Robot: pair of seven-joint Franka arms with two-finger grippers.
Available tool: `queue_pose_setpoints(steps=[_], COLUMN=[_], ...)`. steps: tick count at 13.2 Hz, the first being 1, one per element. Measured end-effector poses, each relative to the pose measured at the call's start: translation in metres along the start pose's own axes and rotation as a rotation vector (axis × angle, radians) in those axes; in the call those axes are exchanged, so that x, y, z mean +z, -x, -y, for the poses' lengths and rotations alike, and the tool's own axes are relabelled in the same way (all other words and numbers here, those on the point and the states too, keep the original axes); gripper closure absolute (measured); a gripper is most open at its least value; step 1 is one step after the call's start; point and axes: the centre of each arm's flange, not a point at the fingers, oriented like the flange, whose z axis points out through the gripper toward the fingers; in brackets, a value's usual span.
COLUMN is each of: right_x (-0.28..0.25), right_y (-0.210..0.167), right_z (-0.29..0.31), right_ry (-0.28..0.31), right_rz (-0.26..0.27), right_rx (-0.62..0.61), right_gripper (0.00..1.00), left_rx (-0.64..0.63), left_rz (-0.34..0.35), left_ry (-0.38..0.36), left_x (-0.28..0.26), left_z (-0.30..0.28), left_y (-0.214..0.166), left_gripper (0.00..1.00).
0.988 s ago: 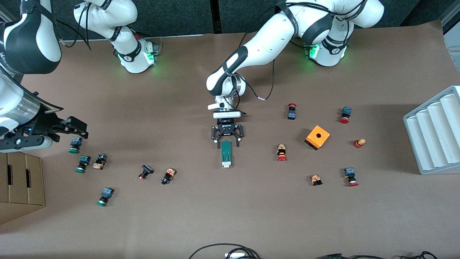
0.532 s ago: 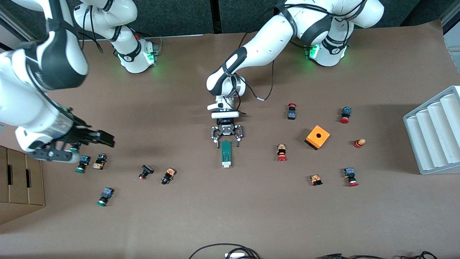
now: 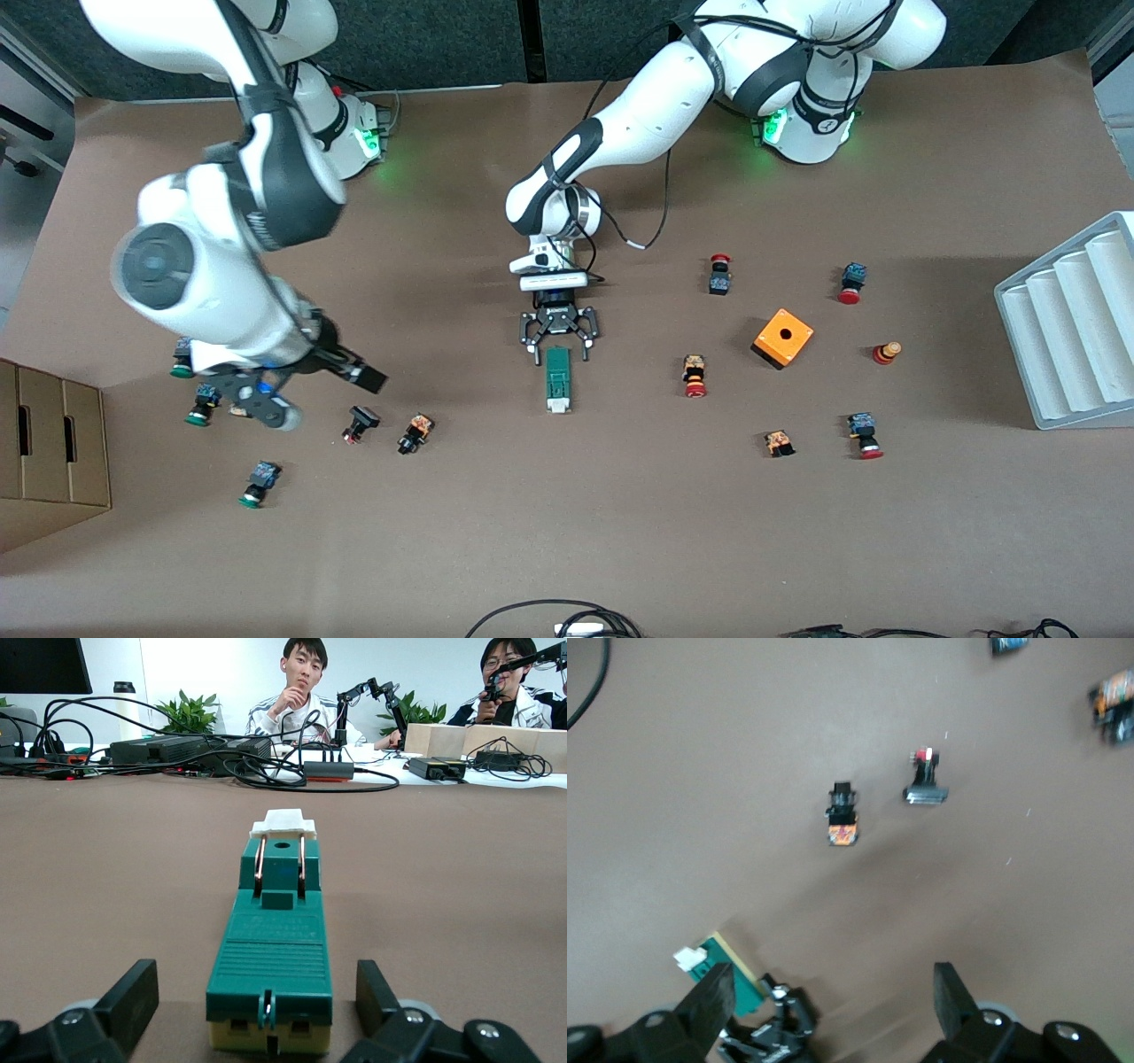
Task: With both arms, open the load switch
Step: 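Reach the right gripper to the switch's white lever end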
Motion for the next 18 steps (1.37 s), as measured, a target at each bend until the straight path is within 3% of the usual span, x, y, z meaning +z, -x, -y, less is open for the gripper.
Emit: queue_pose_setpoints(steps=[1, 3, 6, 8, 9, 12, 15, 18], right_x=[0.012, 0.047, 0.103, 0.135, 0.150, 0.185, 0.195, 0.204], right_y=[0.013, 0.041, 0.066, 0.074, 0.079, 0.102, 0.107, 0.080], right_z=[0.015, 0.047, 0.090, 0.115, 0.125, 0.146, 0.151, 0.147], right_ry=[0.013, 0.051, 0.076, 0.018, -0.013, -0.062, -0.057, -0.049], right_rz=[0.003, 0.006, -0.005, 0.029, 0.051, 0.073, 0.192, 0.315], right_rx=[0.068, 0.224, 0.452, 0.609, 0.684, 0.862, 0.998, 1.109], right_gripper=[0.00, 0.00, 0.00, 0.00, 0.00, 0.00, 0.00, 0.01], left_rx=[-0.001, -0.004, -0.010, -0.012, -0.016, -0.019, -0.021, -0.022], left_rz=[0.000, -0.001, 0.000, 0.000, 0.003, 0.001, 0.001, 0.001], left_ry=[-0.001, -0.001, -0.001, 0.000, 0.002, 0.000, 0.000, 0.000], left_x=[0.000, -0.001, 0.000, 0.000, -0.001, -0.003, -0.003, -0.003], left_z=[0.000, -0.002, -0.002, -0.003, -0.005, -0.007, -0.007, -0.006], left_y=[0.000, -0.001, -0.001, -0.001, -0.002, -0.001, -0.001, -0.001], left_gripper=[0.04, 0.23, 0.34, 0.36, 0.41, 0.47, 0.47, 0.47])
